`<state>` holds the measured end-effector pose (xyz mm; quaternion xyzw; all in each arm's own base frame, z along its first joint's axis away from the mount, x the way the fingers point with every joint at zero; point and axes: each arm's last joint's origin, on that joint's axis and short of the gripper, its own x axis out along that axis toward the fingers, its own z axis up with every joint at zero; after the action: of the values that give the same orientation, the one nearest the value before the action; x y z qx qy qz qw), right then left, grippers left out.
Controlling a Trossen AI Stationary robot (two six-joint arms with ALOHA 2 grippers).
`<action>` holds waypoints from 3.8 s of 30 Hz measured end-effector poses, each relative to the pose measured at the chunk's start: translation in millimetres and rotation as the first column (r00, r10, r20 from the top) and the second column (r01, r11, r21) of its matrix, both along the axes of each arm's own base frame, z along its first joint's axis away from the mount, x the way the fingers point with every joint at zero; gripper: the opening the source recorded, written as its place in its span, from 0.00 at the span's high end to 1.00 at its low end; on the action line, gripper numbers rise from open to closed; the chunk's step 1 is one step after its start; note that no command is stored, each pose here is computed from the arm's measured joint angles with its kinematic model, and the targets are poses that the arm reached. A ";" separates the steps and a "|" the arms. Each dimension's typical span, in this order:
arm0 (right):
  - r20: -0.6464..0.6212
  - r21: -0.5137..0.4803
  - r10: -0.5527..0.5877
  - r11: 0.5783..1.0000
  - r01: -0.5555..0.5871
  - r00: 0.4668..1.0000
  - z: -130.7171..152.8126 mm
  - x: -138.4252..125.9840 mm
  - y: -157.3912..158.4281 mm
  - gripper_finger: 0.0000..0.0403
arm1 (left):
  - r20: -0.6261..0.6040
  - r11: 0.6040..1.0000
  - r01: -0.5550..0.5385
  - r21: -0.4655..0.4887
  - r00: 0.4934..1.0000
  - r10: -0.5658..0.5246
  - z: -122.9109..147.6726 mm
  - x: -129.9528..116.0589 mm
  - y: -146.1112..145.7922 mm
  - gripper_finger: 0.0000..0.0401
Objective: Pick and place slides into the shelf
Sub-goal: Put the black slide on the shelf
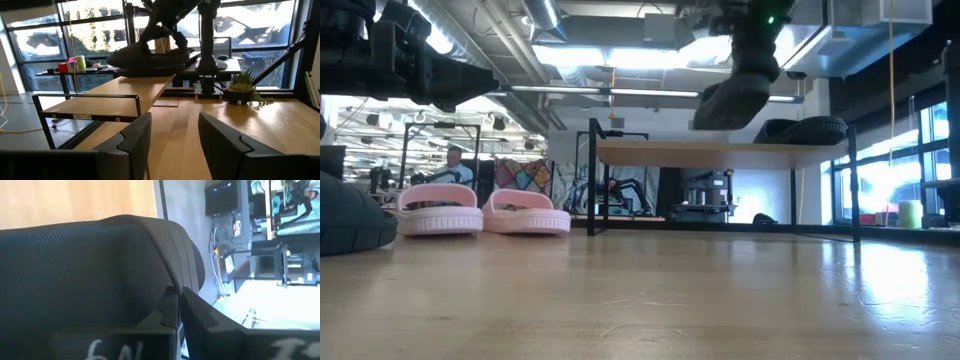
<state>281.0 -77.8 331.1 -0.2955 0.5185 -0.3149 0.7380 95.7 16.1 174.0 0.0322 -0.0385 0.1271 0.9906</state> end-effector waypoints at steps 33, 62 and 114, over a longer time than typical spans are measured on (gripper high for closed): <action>-0.098 0.038 -0.046 0.998 0.050 0.994 -41.0 -10.1 -20.2 0.87 | -0.001 1.000 0.000 0.000 1.000 0.000 -0.1 0.0 0.0 0.61; -0.143 0.049 -0.043 0.998 0.051 0.989 -42.9 -13.6 -19.1 0.85 | -0.001 1.000 0.000 0.000 1.000 0.000 -0.1 0.0 0.0 0.61; 0.296 0.107 0.043 0.991 -0.078 0.954 21.8 1.1 94.1 0.60 | -0.001 1.000 0.000 0.000 1.000 0.000 -0.1 0.0 0.0 0.61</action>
<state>282.1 16.3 352.9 -0.2173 0.4116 -0.3013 0.8322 95.7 16.1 174.0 0.0320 -0.0382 0.1273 0.9906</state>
